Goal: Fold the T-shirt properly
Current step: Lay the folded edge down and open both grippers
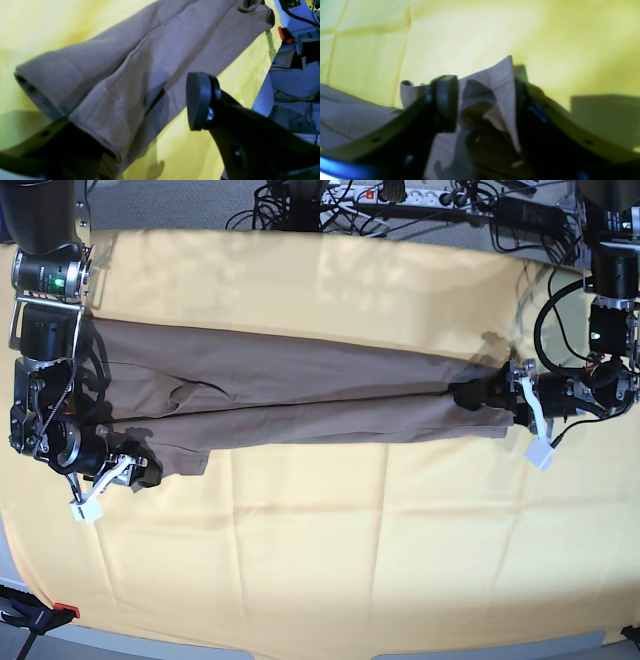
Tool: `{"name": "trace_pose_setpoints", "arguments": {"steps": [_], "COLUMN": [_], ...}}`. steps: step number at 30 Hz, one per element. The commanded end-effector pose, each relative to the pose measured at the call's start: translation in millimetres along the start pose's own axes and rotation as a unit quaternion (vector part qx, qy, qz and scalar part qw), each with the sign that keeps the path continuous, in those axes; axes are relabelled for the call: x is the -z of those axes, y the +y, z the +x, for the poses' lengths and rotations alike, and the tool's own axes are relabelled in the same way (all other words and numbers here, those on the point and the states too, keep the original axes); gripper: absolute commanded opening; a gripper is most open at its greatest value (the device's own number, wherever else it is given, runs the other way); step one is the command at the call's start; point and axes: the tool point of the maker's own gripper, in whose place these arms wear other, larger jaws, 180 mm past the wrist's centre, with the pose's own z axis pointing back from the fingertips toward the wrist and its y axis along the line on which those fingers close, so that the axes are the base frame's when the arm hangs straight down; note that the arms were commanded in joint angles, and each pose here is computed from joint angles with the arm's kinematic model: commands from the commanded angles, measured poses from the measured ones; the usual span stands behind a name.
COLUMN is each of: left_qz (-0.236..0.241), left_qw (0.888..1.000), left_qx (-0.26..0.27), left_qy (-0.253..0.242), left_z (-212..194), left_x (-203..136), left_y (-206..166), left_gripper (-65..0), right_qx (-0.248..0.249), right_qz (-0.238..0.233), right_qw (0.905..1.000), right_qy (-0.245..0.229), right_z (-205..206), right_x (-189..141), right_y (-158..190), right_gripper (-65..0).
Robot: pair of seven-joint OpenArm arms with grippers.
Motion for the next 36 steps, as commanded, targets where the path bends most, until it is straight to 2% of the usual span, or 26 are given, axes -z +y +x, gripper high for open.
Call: {"name": "trace_pose_setpoints", "arguments": {"steps": [1, 4, 9, 14, 18, 23, 30, 36], "left_qz": [0.001, 0.001, 0.001, 0.001, 0.001, 0.001, -0.001, 0.0], "left_qw": [1.0, 0.999, 0.999, 0.999, 0.999, 0.999, 0.999, 0.999], "left_qx": [0.019, 0.019, 0.021, 0.021, 0.021, 0.023, 0.024, 0.029], "left_qy": [-0.025, -0.025, -0.03, -0.03, -0.031, -0.032, -0.036, -0.039], "left_z": [20, 21, 24, 24, 24, 26, 29, 35], "left_x": [-11, -11, -11, -11, -11, -12, -12, -13], "left_y": [-2, -2, -2, -2, -2, -3, -4, -4], "left_gripper": [-29.3, -29.3, -29.3, -29.3, -29.3, -29.3, -29.3, -29.3], "right_qx": [-0.011, -0.016, -0.021, -0.019, -0.046, -0.101, -0.166, -0.205], "right_qz": [-0.004, -0.007, -0.004, 0.047, 0.066, 0.057, 0.043, 0.024], "right_qw": [0.9999, 0.9997, 0.9993, 0.9987, 0.9967, 0.9932, 0.9839, 0.9755], "right_qy": [-0.011, -0.019, -0.03, -0.01, -0.007, 0.006, 0.048, 0.076], "right_z": [17, 27, 45, 40, 28, 4, -38, -52], "right_x": [-8, -11, -20, -30, -42, -60, -84, -104], "right_y": [-2, -3, -2, 21, 37, 50, 64, 62], "right_gripper": [-41.8, -65.0, -65.0, -65.0, -65.0, -65.0, -65.0, -65.0]}}
